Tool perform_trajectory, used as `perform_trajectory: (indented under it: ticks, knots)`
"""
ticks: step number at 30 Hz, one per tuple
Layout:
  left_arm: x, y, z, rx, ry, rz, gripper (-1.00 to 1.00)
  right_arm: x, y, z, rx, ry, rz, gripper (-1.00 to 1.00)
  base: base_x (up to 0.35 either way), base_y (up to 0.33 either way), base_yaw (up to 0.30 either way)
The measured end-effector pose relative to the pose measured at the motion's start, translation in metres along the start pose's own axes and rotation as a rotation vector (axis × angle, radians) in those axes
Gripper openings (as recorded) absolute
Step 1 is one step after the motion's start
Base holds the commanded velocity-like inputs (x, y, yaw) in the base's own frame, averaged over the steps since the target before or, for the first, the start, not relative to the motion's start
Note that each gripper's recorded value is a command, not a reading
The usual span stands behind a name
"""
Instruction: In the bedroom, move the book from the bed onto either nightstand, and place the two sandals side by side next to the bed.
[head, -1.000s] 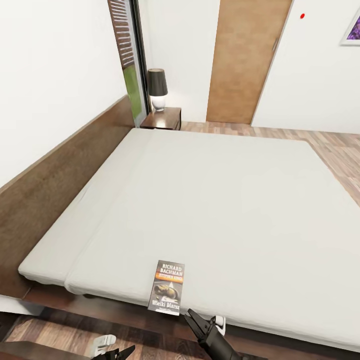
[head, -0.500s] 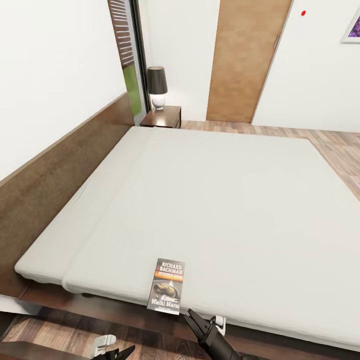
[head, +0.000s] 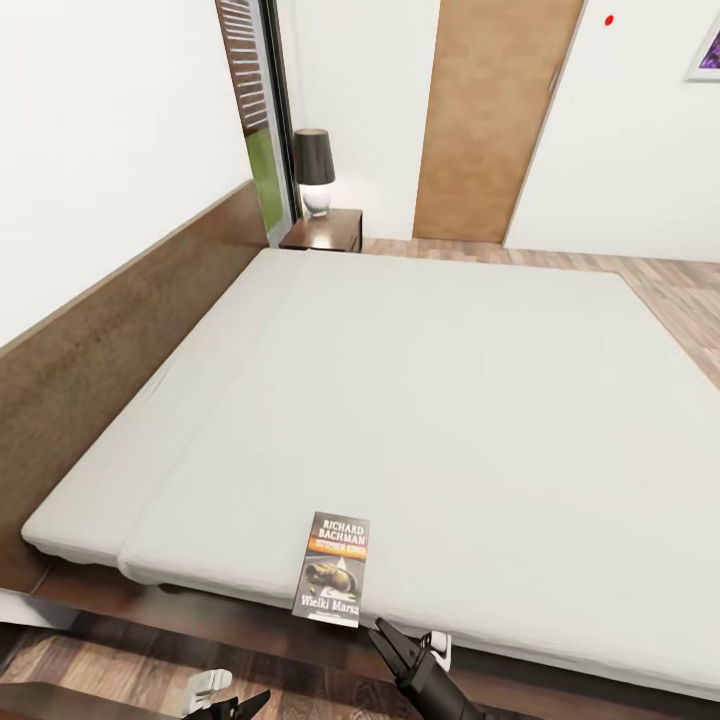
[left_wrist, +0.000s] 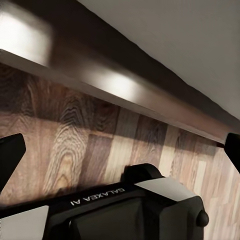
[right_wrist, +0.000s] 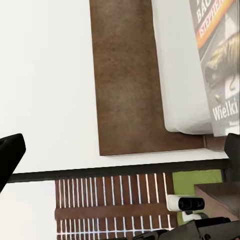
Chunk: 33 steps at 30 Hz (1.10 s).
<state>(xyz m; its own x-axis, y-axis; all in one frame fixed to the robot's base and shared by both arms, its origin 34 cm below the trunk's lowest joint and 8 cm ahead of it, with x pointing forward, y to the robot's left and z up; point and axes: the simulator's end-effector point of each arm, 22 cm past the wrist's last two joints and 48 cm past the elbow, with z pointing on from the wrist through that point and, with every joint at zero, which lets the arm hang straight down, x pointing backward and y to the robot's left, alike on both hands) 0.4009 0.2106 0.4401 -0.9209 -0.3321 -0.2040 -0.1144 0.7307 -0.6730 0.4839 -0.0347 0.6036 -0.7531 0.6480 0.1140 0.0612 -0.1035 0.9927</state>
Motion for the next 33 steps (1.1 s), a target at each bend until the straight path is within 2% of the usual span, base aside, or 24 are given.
perform_trajectory:
  ticks: [33]
  knots:
    - [0.018, 0.042, 0.042, 0.000, -0.001, 0.001, 1.00, -0.002, -0.062, -0.006, -0.001, 0.000, -0.001, 1.00, 0.000, 0.000, 0.000]
